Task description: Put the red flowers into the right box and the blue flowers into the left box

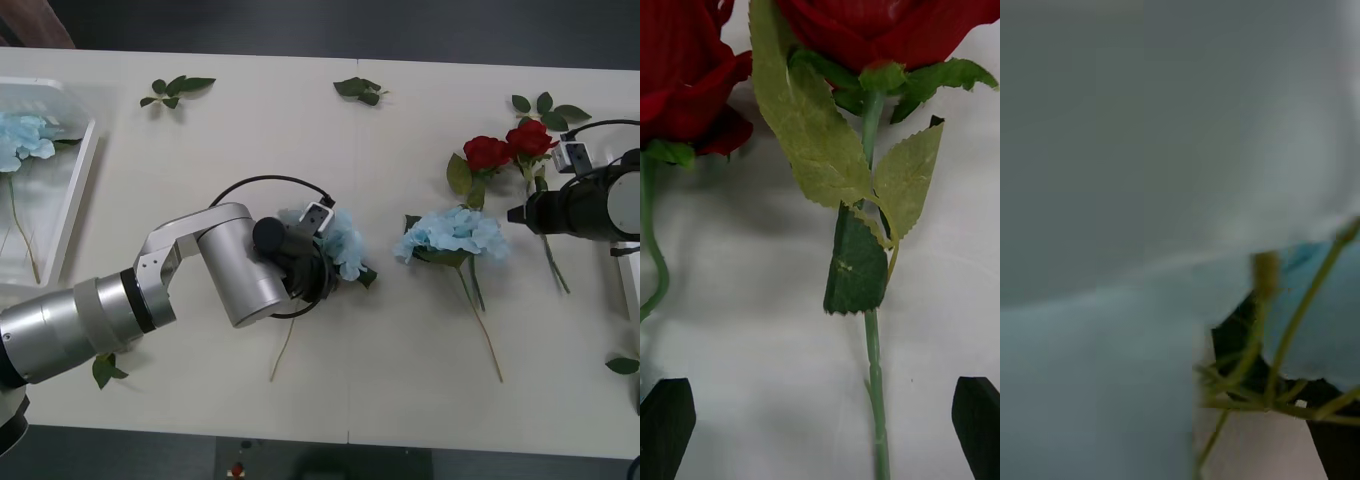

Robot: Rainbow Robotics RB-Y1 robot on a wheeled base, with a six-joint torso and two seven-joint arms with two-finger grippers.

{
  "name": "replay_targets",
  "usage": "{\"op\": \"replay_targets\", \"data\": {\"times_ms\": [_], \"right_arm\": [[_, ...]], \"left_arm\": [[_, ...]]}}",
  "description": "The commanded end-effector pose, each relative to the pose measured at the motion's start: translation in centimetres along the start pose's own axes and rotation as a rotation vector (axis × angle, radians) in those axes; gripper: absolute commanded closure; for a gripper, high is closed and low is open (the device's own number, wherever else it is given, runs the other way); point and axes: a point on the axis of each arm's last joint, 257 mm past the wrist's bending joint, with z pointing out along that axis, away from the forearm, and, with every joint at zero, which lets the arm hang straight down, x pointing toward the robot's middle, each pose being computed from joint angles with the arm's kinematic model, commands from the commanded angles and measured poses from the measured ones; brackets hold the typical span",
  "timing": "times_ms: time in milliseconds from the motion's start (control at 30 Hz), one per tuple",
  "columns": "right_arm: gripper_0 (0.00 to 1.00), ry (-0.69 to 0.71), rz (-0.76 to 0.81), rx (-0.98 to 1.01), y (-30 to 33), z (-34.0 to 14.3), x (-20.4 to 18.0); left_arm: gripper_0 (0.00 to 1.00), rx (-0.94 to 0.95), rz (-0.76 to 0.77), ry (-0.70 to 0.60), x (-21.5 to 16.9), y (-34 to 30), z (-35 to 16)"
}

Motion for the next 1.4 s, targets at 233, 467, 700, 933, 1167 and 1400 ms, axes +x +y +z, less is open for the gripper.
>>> {"op": "replay_targets", "data": {"times_ms": [233,467,700,933,1167,1400], "right_arm": [[0.00,-0.053,-0.021,0.006,0.3,1.8,-4.2],[0.00,-0.057,0.004,0.010,-0.2,2.6,-4.2],[0.00,-0.034,0.016,0.011,-0.3,3.1,-3.1],[0.05,-0.025,0.020,0.006,0.0,3.6,-2.6],[1.00,-0.022,0.021,0.000,0.5,3.8,-2.3],[1.00,-0.026,0.024,0.004,0.3,3.7,-2.5]], "left_arm": [[0.75,-0.023,0.074,-0.020,-0.9,1.1,-0.5],[1.00,-0.021,0.069,-0.021,-0.9,1.1,-0.5],[1.00,-0.017,0.077,-0.076,-3.0,1.9,-2.1],[1.00,0.022,0.011,-0.170,-7.4,4.0,-8.4],[1.00,-0.215,-0.022,-0.169,-8.7,15.5,-17.8],[1.00,-0.450,-0.111,-0.082,-5.4,27.1,-25.0]]}}
